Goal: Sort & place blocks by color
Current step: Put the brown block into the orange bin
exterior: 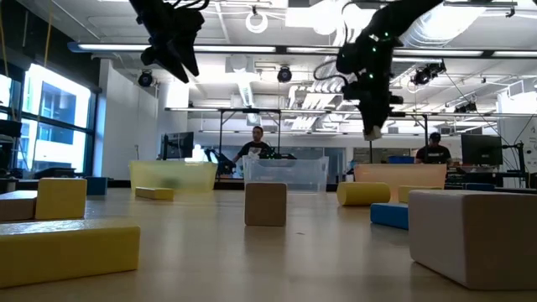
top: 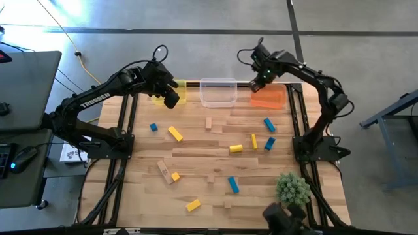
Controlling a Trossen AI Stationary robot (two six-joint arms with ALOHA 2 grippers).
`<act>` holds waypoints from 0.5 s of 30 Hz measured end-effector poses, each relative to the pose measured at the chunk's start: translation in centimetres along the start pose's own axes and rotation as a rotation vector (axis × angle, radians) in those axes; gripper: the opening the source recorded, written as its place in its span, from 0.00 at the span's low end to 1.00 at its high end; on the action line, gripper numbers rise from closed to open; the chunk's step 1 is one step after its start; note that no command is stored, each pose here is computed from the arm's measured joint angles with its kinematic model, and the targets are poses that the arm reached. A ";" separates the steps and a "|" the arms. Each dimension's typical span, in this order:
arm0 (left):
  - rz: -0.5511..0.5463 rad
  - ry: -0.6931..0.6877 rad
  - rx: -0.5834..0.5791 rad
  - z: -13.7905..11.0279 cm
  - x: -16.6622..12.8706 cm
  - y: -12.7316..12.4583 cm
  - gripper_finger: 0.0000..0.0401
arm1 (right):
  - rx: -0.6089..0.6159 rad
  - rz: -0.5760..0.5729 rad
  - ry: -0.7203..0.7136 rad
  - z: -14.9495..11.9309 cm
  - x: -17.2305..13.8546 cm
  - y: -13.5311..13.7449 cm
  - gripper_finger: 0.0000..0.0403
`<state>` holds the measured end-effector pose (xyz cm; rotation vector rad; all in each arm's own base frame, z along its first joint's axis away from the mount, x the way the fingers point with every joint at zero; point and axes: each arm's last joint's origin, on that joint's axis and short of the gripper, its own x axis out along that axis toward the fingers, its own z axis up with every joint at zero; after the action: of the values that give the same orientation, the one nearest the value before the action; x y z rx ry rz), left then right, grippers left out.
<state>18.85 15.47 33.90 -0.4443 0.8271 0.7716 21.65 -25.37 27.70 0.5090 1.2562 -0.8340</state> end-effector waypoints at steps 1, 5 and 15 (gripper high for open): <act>0.000 0.000 0.000 0.0 0.0 0.0 0.50 | 0.010 0.011 0.013 0.0 0.3 -0.4 0.26; 0.000 0.000 -0.014 0.0 0.0 0.0 0.50 | 0.029 0.044 0.043 0.2 1.3 -1.4 0.26; 0.009 -0.001 -0.052 0.0 0.0 0.0 0.50 | 0.009 0.048 0.213 0.4 5.9 -1.8 0.26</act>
<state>18.83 15.48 33.90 -0.4864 0.8096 0.8026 20.96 -28.38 22.37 0.6458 1.4297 -0.7598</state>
